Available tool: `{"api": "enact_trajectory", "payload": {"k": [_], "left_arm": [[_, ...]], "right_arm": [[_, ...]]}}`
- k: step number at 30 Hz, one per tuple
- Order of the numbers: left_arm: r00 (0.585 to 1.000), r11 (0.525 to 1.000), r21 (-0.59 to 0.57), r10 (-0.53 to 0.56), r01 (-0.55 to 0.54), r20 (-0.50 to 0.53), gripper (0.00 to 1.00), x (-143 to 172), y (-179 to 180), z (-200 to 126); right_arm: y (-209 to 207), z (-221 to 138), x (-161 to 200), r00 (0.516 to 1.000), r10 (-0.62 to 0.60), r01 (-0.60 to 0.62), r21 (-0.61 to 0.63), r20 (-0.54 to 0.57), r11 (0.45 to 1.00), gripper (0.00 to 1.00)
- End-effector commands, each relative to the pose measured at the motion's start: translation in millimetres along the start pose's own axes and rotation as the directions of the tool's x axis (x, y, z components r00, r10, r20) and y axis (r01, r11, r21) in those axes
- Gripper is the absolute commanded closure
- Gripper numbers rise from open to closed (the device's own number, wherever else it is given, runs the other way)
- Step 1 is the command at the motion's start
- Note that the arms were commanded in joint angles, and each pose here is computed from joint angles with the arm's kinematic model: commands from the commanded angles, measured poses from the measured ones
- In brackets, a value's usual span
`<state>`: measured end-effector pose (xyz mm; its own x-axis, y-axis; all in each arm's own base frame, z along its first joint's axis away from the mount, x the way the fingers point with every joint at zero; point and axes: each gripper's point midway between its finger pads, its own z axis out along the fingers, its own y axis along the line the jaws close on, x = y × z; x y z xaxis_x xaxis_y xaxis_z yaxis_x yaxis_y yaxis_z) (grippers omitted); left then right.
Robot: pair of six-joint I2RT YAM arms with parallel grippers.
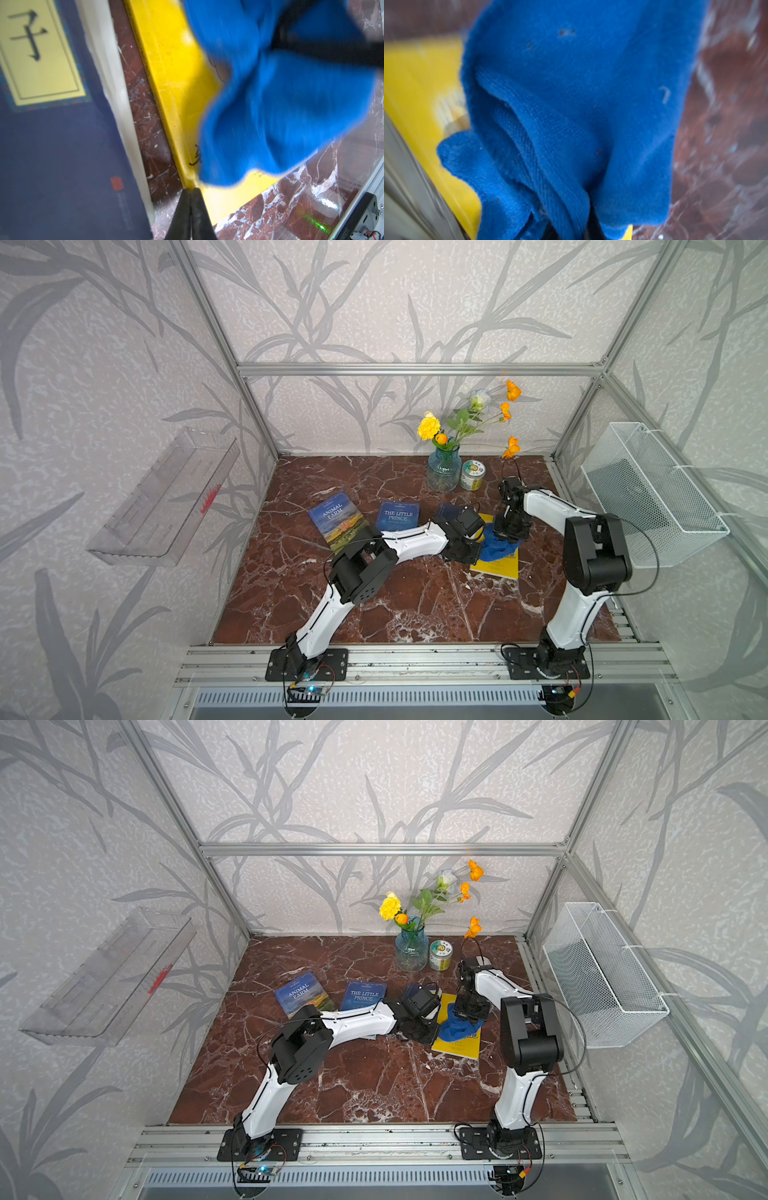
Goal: Wipe the cover of the book
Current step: Wipe the dirt from the cover of the book.
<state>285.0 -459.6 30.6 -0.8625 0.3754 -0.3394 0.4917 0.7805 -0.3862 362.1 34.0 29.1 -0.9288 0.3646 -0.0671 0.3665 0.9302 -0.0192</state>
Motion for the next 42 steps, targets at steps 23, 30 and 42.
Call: {"api": "enact_trajectory", "payload": {"k": [23, 30, 42], "left_arm": [[0.985, 0.996, -0.087, -0.027, 0.013, -0.168, 0.94, 53.9, 23.8, 17.3], [0.986, 0.996, -0.092, -0.024, 0.009, -0.164, 0.94, 53.0, 24.4, 15.3], [0.986, 0.996, -0.085, -0.025, 0.011, -0.165, 0.94, 53.3, 22.7, 15.4]], "right_arm": [[0.2, 11.3, 88.1, 0.999, -0.042, 0.042, -0.037, -0.002, 0.998, 0.89], [27.5, 20.1, 25.0, 0.999, -0.044, 0.044, 0.001, -0.005, 0.999, 0.90], [-18.5, 28.0, 107.9, 0.997, -0.042, 0.043, 0.018, -0.061, 0.999, 0.90]]}}
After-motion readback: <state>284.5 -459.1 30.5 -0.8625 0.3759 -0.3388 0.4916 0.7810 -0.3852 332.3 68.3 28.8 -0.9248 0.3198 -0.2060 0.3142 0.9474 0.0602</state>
